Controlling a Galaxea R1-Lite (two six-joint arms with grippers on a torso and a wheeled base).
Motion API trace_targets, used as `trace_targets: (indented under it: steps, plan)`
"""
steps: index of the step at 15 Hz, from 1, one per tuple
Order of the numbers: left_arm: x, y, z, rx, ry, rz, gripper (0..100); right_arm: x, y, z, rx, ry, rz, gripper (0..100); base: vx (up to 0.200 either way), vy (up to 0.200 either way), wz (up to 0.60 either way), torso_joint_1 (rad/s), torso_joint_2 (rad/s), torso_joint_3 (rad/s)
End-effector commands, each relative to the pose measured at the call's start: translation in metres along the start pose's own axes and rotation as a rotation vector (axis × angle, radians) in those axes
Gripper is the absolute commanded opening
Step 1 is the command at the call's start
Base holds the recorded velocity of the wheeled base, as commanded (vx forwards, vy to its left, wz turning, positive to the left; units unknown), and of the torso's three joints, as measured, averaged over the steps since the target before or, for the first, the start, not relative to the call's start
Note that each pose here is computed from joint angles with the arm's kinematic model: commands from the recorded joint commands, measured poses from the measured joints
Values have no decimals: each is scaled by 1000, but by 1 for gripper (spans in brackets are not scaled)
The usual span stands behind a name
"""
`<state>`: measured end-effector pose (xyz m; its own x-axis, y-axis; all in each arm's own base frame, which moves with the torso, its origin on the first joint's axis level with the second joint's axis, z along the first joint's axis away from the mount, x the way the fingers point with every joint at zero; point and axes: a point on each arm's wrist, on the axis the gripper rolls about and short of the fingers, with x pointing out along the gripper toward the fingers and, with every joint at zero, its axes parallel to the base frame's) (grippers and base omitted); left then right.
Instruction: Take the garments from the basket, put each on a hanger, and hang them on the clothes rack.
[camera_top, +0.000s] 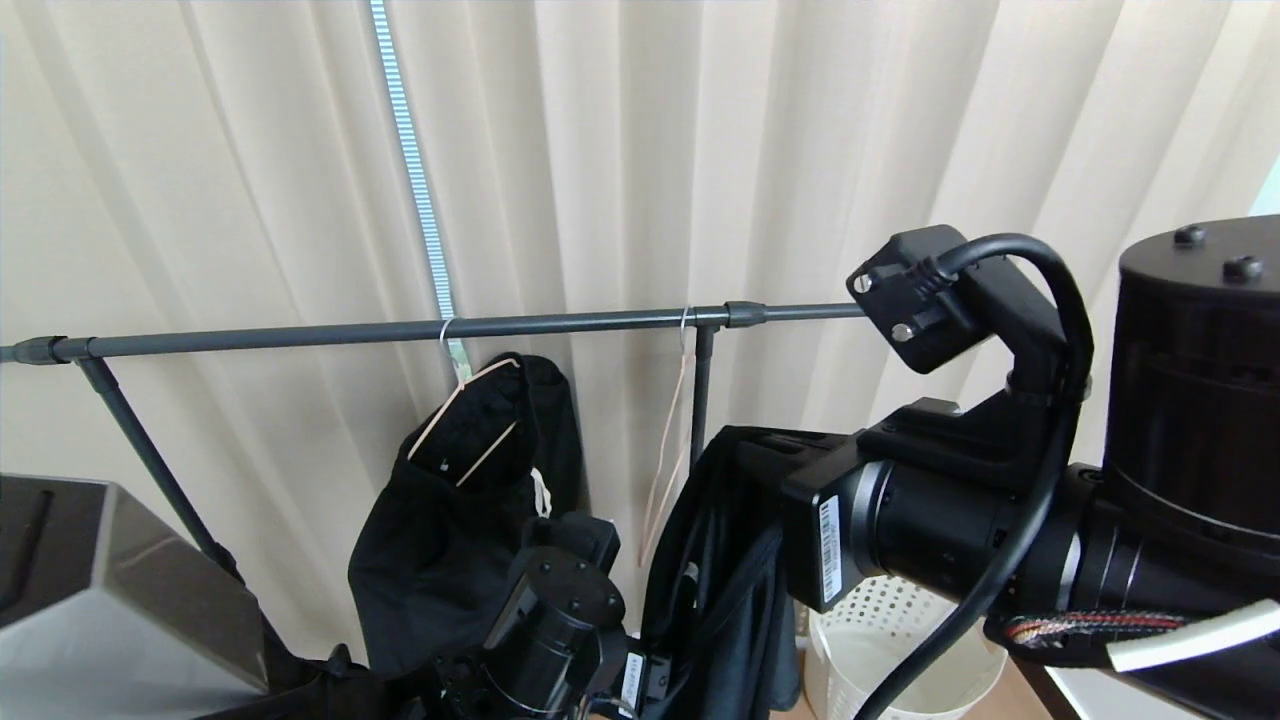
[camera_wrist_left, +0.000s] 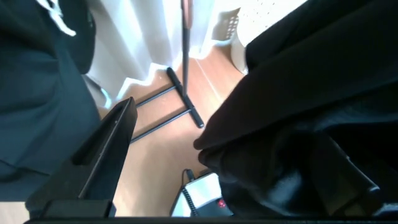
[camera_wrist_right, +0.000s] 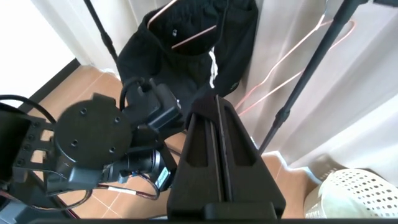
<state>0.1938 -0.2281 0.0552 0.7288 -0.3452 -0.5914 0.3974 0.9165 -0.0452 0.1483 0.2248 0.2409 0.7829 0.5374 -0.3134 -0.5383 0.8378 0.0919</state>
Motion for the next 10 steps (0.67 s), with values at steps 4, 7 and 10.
trace_targets:
  steps: [4,7,10]
  plan:
    - [-12,5,13,-29,-50,-3,100,0,-26,8,8,-23,-88,0,0,0,0,0,0,0]
    - [-23,10,22,-46,-88,-9,100,3,-35,8,14,-22,-124,0,0,0,0,0,0,0]
    - [-27,13,22,-44,-93,-10,100,5,-44,10,20,-25,-157,0,0,0,0,0,0,0]
